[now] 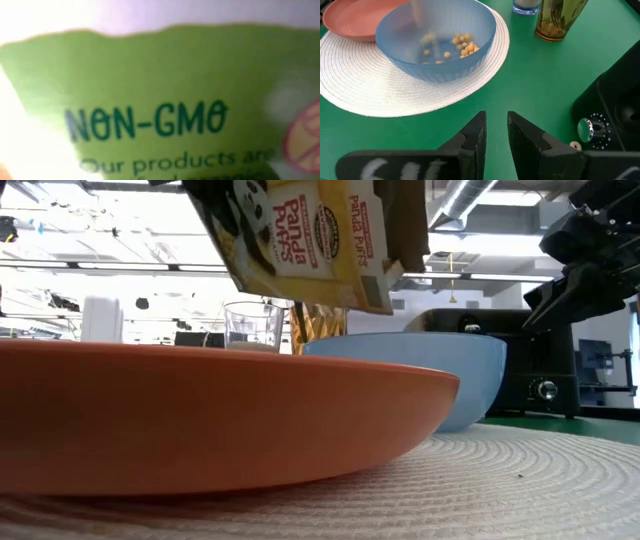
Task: Arrange a breakfast setting
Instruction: Pour the cereal from the cereal box on the blue bowl
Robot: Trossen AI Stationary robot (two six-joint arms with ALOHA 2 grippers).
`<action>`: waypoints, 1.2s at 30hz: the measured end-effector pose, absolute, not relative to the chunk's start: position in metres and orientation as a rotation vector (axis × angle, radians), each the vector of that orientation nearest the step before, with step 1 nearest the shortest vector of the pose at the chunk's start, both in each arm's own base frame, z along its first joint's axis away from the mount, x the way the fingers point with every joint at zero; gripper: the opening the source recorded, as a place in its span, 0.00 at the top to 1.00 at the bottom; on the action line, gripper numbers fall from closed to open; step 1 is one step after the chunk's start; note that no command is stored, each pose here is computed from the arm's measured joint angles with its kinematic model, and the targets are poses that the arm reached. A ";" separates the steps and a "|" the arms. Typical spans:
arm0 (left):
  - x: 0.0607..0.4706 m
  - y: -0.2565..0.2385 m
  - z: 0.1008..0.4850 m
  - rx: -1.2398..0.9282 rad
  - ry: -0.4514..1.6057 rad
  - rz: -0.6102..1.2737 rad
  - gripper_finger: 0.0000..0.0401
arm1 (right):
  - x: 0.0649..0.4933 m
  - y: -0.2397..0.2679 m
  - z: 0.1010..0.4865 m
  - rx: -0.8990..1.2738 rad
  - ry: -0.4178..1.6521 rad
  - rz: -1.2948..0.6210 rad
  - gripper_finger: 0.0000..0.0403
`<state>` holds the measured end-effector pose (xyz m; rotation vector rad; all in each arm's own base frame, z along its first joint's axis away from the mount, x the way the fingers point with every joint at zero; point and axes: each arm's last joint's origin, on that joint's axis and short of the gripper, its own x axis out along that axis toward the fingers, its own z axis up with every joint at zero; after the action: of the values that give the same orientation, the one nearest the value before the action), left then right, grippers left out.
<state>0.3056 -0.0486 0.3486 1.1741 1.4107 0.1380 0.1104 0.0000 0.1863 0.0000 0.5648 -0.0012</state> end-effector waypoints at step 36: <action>0.304 -0.046 0.349 1.223 1.434 0.138 0.40 | 0.110 0.000 0.186 0.000 0.565 -0.001 0.75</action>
<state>0.3042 -0.0459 0.3493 1.2233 1.4344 0.1376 0.1104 0.0000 0.1862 0.0000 0.5655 -0.0012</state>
